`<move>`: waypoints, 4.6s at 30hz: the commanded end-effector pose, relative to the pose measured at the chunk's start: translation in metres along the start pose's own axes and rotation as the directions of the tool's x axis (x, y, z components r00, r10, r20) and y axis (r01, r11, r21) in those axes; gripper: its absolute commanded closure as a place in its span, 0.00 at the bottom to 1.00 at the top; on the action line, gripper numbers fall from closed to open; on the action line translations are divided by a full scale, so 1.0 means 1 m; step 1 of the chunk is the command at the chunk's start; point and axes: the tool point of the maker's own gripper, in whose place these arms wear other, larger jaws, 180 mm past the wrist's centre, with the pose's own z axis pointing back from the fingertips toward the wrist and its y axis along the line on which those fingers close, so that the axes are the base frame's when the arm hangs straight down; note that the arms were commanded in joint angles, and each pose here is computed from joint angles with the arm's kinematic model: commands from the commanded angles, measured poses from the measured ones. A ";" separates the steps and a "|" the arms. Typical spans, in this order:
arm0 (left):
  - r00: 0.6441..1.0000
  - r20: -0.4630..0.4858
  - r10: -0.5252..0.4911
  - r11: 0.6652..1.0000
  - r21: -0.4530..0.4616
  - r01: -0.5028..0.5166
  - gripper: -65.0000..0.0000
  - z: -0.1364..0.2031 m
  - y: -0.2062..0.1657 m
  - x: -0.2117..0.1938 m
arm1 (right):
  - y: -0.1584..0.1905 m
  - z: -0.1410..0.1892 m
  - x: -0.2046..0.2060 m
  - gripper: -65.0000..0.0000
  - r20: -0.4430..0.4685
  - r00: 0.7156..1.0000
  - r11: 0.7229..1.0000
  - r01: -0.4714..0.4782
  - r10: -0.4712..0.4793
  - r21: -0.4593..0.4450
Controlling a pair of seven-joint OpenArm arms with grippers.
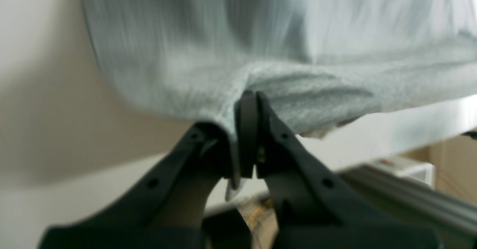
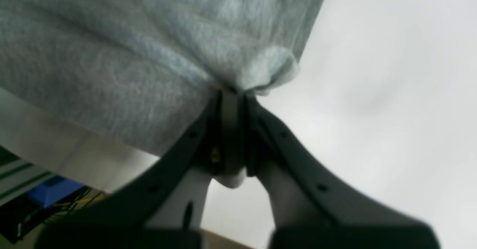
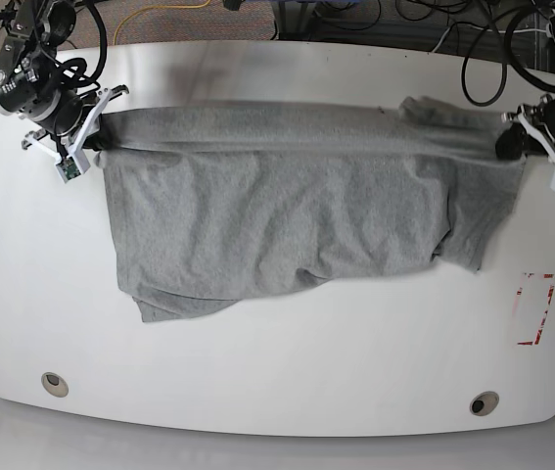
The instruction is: Fold the T-shirt properly
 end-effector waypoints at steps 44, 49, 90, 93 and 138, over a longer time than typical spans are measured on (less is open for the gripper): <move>0.651 0.591 -0.476 0.879 0.328 0.345 1.00 0.124 -0.085 0.382 | -0.117 0.122 0.296 0.97 0.374 0.807 0.853 -0.279 0.457 -0.440; 0.655 0.588 -0.475 0.880 0.325 0.347 1.00 0.122 -0.085 0.380 | -0.116 0.114 0.290 0.97 0.365 0.817 0.861 -0.280 0.446 -0.425; 0.111 0.679 -0.726 0.474 0.377 0.796 1.00 0.161 -0.360 0.418 | -0.100 0.051 0.183 0.97 0.329 0.923 0.959 -0.111 0.196 -0.261; 0.096 0.716 -0.691 0.472 0.346 0.811 1.00 0.175 -0.385 0.426 | -0.103 0.054 0.181 0.97 0.333 0.924 0.958 -0.099 0.189 -0.269; 0.817 0.210 -0.537 0.844 0.129 0.521 1.00 -0.045 -0.092 0.204 | -0.085 0.019 0.154 0.96 0.293 0.954 0.972 0.002 0.069 -0.236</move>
